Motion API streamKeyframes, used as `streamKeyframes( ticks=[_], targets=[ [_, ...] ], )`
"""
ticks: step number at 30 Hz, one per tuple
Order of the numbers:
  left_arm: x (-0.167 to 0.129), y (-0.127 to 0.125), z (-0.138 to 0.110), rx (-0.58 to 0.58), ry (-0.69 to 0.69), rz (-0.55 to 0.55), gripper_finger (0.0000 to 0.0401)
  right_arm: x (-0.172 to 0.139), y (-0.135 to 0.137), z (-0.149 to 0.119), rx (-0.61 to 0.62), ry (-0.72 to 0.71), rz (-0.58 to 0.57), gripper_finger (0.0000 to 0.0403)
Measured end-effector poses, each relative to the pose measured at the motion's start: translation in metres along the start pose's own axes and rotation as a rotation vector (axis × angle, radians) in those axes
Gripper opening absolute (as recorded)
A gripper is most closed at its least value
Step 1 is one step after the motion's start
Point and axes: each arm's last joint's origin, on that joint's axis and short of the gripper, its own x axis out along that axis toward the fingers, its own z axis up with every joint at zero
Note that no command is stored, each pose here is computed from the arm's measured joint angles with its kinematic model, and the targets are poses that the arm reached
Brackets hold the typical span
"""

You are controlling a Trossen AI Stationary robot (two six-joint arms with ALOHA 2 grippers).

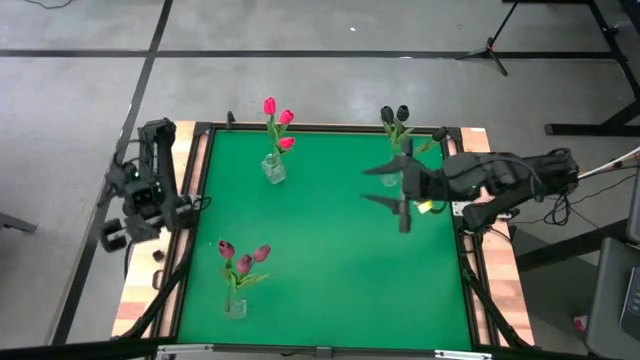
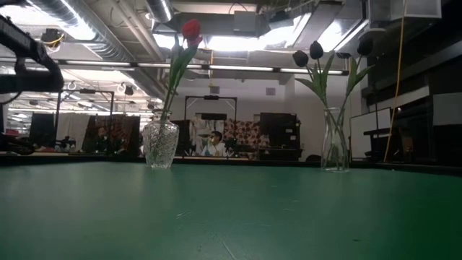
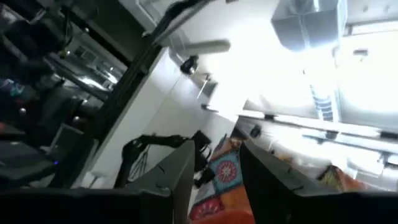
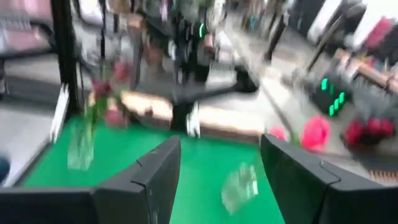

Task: Sort flowers into vase by color
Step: Return to Home Position

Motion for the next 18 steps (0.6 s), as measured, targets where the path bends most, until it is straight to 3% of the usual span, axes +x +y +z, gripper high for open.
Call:
streamKeyframes(
  ticks=[2, 4, 8, 11, 14, 18],
  targets=[
    [-0.004, 0.002, 0.006, 0.003, -0.019, -0.026, 0.0126, -0.009, 0.000, -0.005, -0.038, 0.042, 0.077, 0.0221],
    [-0.009, 0.002, 0.011, 0.060, -0.023, -0.140, 0.0126, -0.015, -0.007, -0.005, 0.009, 0.035, 0.130, 0.0221],
    [-0.026, 0.003, 0.025, 0.026, -0.032, -0.468, 0.0126, -0.026, -0.031, -0.006, 0.119, -0.002, 0.268, 0.0221],
    [-0.038, 0.004, 0.028, -0.008, 0.003, -0.710, 0.0126, -0.034, -0.046, 0.000, 0.143, -0.140, 0.434, 0.0221],
    [-0.039, 0.001, 0.029, -0.031, 0.057, -0.813, 0.0126, -0.035, -0.057, -0.001, 0.165, -0.228, 0.533, 0.0221],
    [-0.039, -0.001, 0.029, -0.043, 0.165, -0.865, 0.0126, -0.026, -0.070, -0.019, 0.198, -0.211, 0.508, 0.0221]
  ],
)
